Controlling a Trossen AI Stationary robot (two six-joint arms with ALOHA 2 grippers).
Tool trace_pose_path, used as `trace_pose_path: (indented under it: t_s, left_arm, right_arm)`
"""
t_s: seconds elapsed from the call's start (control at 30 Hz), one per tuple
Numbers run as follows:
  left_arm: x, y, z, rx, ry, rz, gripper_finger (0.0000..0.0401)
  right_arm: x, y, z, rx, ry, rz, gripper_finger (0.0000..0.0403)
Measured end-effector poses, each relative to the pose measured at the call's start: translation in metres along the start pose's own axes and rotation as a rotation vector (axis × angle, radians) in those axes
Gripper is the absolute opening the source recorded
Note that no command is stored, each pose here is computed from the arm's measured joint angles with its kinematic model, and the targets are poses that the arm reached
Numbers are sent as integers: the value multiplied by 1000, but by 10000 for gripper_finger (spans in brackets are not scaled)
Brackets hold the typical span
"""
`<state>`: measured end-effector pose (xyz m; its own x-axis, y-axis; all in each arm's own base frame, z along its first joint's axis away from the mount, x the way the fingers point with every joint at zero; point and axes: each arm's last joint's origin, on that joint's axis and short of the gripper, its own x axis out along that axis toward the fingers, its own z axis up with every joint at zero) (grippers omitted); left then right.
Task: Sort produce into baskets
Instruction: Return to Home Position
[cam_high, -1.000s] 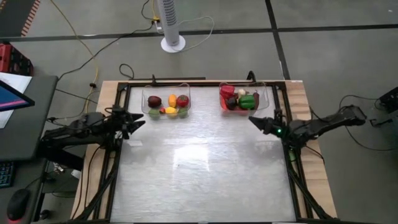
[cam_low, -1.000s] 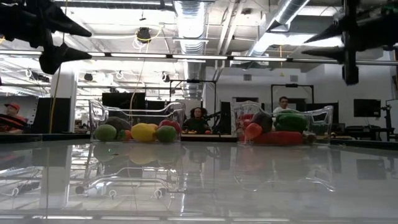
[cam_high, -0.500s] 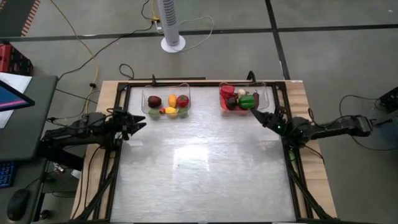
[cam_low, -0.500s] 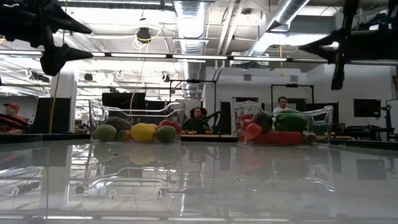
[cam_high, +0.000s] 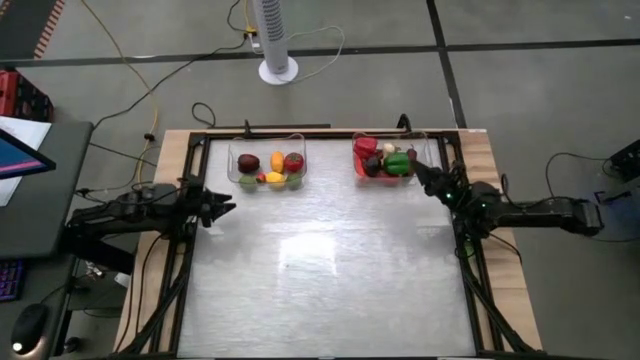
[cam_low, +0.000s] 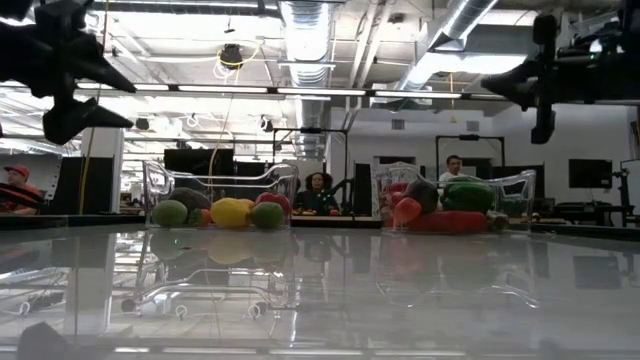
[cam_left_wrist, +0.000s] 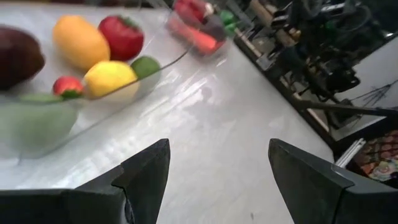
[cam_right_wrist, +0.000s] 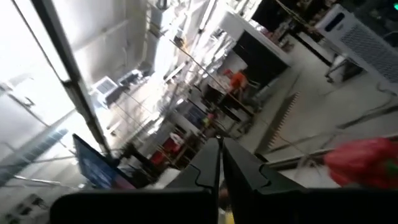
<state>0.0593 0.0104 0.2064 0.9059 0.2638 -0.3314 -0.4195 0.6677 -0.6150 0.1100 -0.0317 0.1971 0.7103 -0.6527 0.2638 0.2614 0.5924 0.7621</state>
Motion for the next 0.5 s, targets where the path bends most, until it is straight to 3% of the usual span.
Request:
trace_pose_path:
  t_s: [0.5]
  left_arm:
    - [-1,10,-8,-2,59,120,261]
  right_arm:
    - [-6,-27,-24,-216,245,-224,51]
